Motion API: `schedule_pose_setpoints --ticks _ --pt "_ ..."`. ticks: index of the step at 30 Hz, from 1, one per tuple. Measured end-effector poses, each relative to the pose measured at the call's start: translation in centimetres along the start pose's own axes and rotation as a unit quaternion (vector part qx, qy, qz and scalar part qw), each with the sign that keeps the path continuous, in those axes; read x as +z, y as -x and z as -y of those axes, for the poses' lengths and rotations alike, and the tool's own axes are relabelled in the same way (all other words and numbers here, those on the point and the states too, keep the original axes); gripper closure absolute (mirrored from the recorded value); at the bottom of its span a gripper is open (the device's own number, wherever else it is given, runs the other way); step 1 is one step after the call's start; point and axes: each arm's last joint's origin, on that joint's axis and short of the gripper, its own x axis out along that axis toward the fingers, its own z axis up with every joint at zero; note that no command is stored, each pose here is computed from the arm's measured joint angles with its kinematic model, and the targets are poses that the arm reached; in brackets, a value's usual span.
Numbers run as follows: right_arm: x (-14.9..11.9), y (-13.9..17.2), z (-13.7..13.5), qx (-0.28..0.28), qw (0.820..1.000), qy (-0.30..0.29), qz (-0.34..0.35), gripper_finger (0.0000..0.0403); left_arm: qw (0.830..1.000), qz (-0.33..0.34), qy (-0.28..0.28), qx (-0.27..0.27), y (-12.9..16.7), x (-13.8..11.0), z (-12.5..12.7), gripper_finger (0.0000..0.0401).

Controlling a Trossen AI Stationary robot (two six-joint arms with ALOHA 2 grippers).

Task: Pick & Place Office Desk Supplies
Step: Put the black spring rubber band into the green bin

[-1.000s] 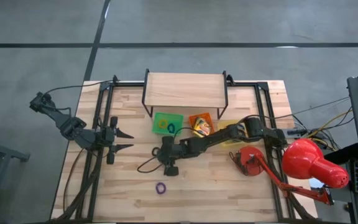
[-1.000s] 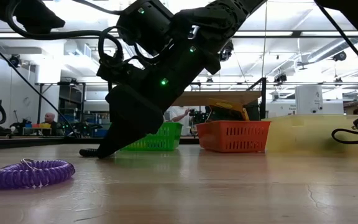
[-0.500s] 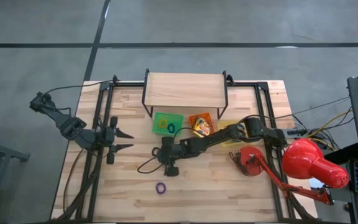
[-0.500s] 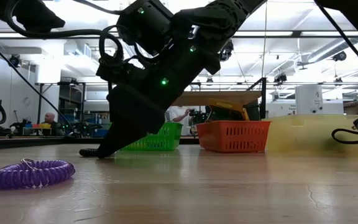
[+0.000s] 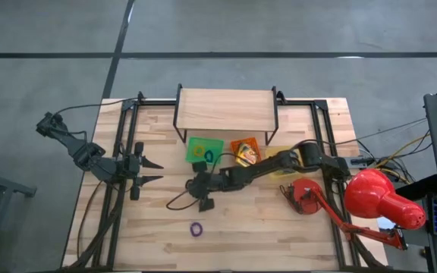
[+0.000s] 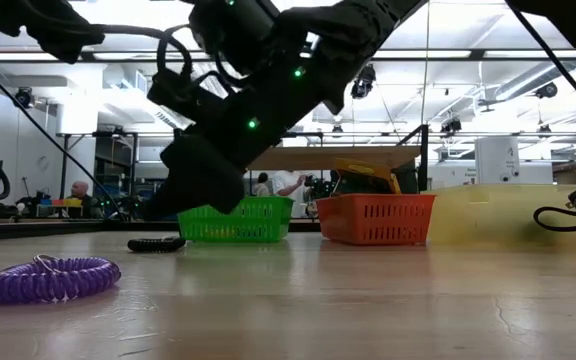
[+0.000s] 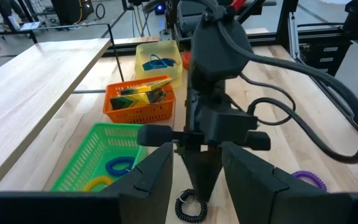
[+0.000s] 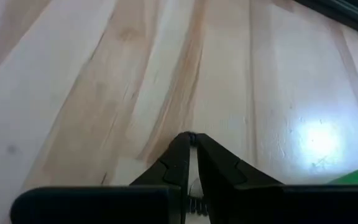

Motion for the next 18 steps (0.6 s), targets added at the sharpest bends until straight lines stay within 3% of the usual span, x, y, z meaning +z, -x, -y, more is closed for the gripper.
schedule_pose_setpoints --ticks 8,18 --pt "-0.37 -0.56 1.08 0.023 0.997 -0.069 0.013 0.0371 1.0 -0.001 -0.001 0.0 0.01 -0.02 0.0 0.026" --pt "-0.28 -0.52 0.83 0.03 0.996 -0.078 0.015 0.0299 1.0 -0.006 -0.004 0.001 0.01 -0.13 -0.03 0.026"
